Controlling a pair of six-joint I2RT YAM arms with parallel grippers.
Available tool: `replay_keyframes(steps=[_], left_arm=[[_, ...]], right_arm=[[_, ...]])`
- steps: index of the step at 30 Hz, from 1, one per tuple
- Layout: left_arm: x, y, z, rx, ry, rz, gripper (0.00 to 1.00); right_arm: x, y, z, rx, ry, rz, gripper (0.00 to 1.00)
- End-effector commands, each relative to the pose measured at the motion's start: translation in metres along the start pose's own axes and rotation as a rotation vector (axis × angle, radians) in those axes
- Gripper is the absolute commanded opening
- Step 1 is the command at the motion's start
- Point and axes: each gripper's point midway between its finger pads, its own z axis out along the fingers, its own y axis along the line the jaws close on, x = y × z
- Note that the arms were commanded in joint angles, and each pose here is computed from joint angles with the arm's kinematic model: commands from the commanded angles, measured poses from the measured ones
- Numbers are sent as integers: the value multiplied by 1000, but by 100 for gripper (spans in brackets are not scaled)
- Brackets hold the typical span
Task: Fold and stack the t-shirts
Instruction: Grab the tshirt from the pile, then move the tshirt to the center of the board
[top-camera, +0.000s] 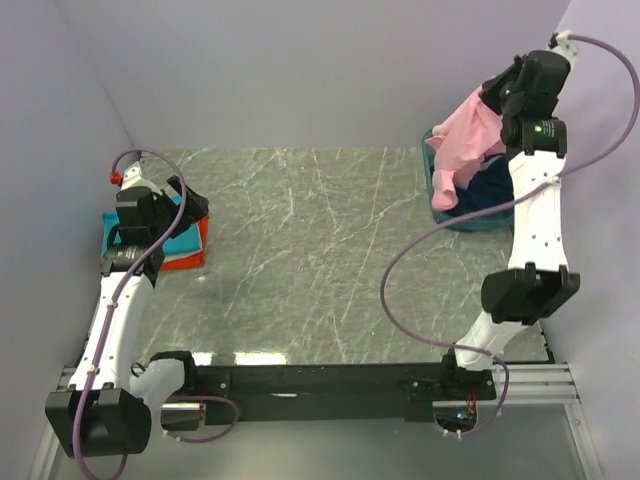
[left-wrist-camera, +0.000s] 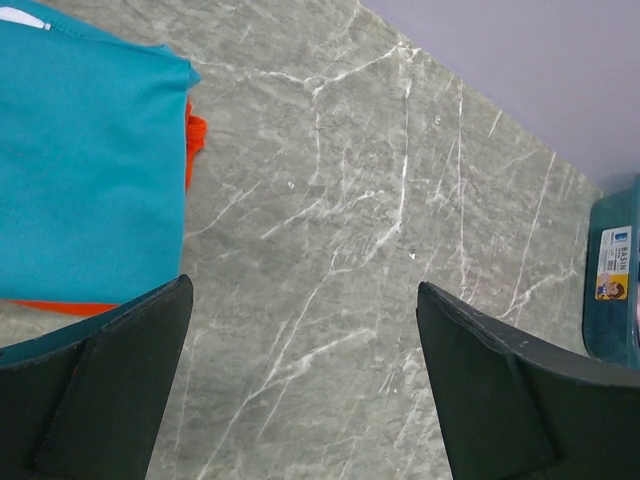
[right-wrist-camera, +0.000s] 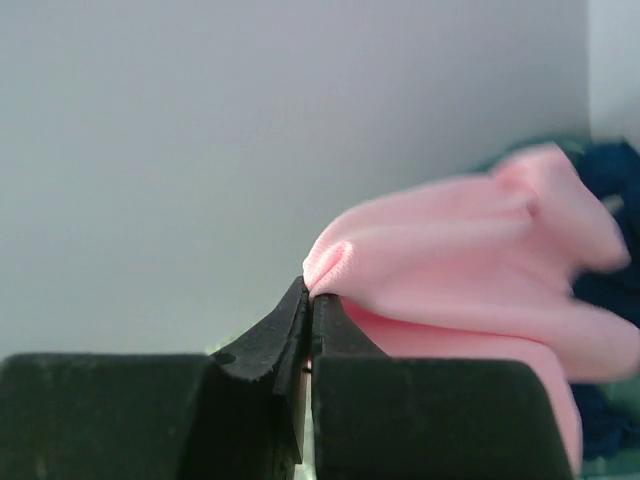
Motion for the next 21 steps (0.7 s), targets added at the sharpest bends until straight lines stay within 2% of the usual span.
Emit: replay_keyframes(steps=[1,3,6,10,14,16,17,20,21], left_arm=[[-13,-10,-6,43,-59,-11,99],[-12,-11,-5,49,-51,-9,99],[-11,-12,-4,55,-43,-8,99],[-11,-15,-5,69,-36,-7,99],[-12,-12,-8,49,-47,-16,99],[-10,-10,-9,41,-47,-19,100],[-10,-7,-9,31,-48,-24,99],[-3,-1,-8,4,-29,-26,99],[-1,1,-8,-4,-20,-23,98]], right_arm=[[-61,76,-62,-163,-224,-74,0],[-76,109,-88,-237,-290,-89,0],[-81,159,-123,-371,-318,-93,0],[-71,211,-162,-541,-298,-55,0],[-59,237,-188,-672,-244,25,0],[-36,237,-186,-697,-154,95,0],[1,225,-162,-649,-69,92,0],[50,193,-142,-536,26,129,1],[106,162,-117,-437,126,92,10]])
